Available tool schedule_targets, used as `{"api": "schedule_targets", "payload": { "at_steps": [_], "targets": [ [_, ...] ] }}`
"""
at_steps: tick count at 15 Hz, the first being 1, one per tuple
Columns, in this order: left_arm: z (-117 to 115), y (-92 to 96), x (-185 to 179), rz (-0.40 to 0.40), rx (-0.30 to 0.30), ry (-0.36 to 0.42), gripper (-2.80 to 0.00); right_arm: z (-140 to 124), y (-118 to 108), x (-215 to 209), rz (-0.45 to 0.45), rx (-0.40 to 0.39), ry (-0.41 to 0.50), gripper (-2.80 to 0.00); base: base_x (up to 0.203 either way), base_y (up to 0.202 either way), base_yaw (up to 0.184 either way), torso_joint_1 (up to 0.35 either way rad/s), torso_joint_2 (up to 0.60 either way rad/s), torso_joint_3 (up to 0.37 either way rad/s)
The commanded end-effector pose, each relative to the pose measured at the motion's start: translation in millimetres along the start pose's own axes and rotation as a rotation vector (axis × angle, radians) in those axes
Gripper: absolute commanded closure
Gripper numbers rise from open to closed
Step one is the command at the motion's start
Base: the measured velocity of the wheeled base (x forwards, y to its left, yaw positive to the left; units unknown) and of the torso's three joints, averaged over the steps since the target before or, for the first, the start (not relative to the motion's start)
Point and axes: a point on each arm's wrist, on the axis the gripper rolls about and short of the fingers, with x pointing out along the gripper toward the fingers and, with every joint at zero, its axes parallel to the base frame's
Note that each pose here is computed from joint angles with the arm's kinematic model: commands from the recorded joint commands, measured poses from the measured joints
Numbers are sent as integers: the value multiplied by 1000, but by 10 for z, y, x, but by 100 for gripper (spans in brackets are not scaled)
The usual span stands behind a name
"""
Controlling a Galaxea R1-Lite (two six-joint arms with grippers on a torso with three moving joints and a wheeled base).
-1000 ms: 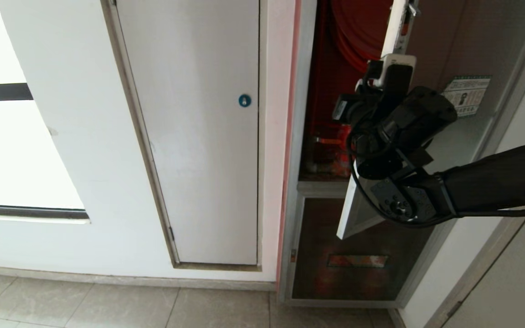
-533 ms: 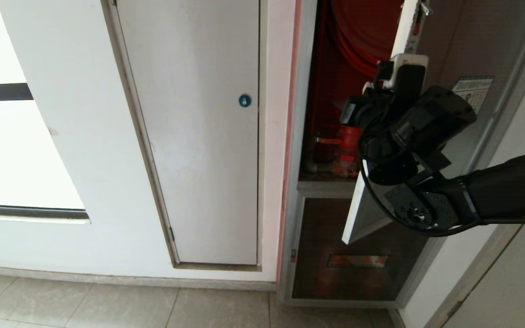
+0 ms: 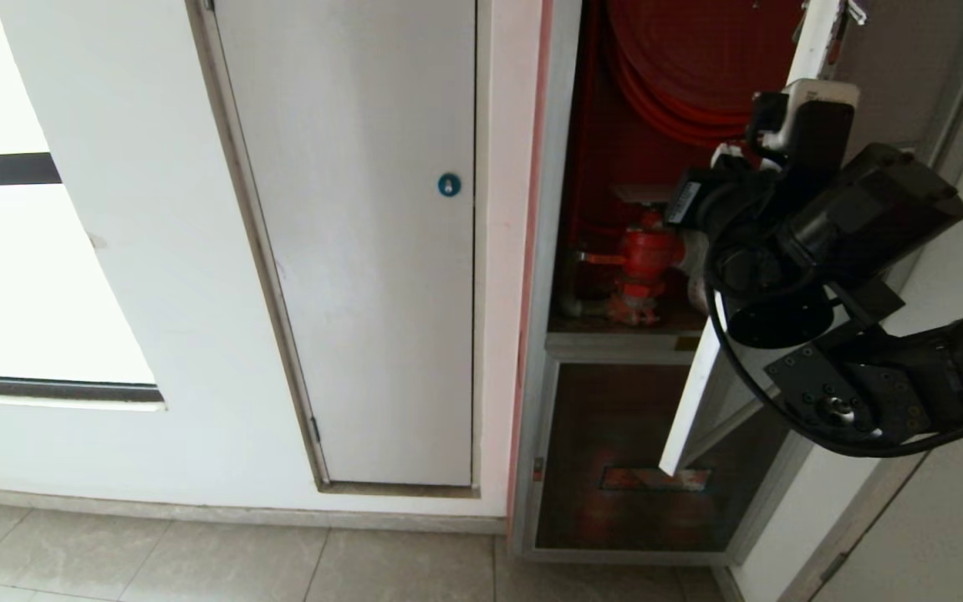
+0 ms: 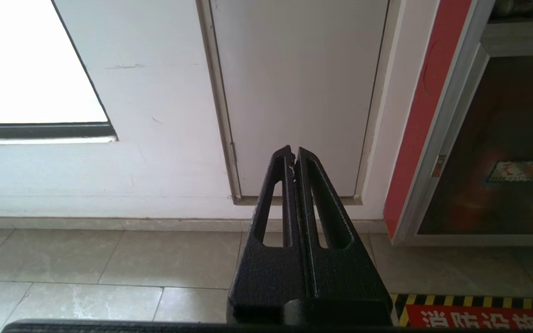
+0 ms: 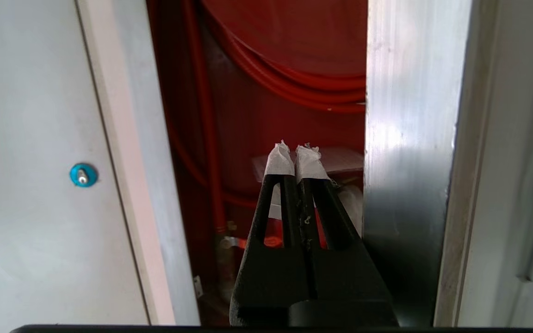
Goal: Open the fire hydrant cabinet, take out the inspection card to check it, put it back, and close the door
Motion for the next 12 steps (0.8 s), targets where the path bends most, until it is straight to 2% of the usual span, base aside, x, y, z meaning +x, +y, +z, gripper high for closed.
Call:
{"api": "schedule_targets", "payload": {
  "at_steps": [1, 8, 12],
  "targets": [
    [-19, -1, 6, 0, 0, 8, 0, 219, -136, -70, -29, 24, -30, 0, 0, 0, 0, 0, 0, 0],
    [-22, -1, 6, 0, 0, 10, 0, 698, -572, -431, -69, 59, -72, 0, 0, 0, 0, 0, 0, 0],
    [-19, -1, 6, 0, 0, 8, 0, 963, -851, -668, -129, 69, -66, 0, 0, 0, 0, 0, 0, 0]
  ]
}}
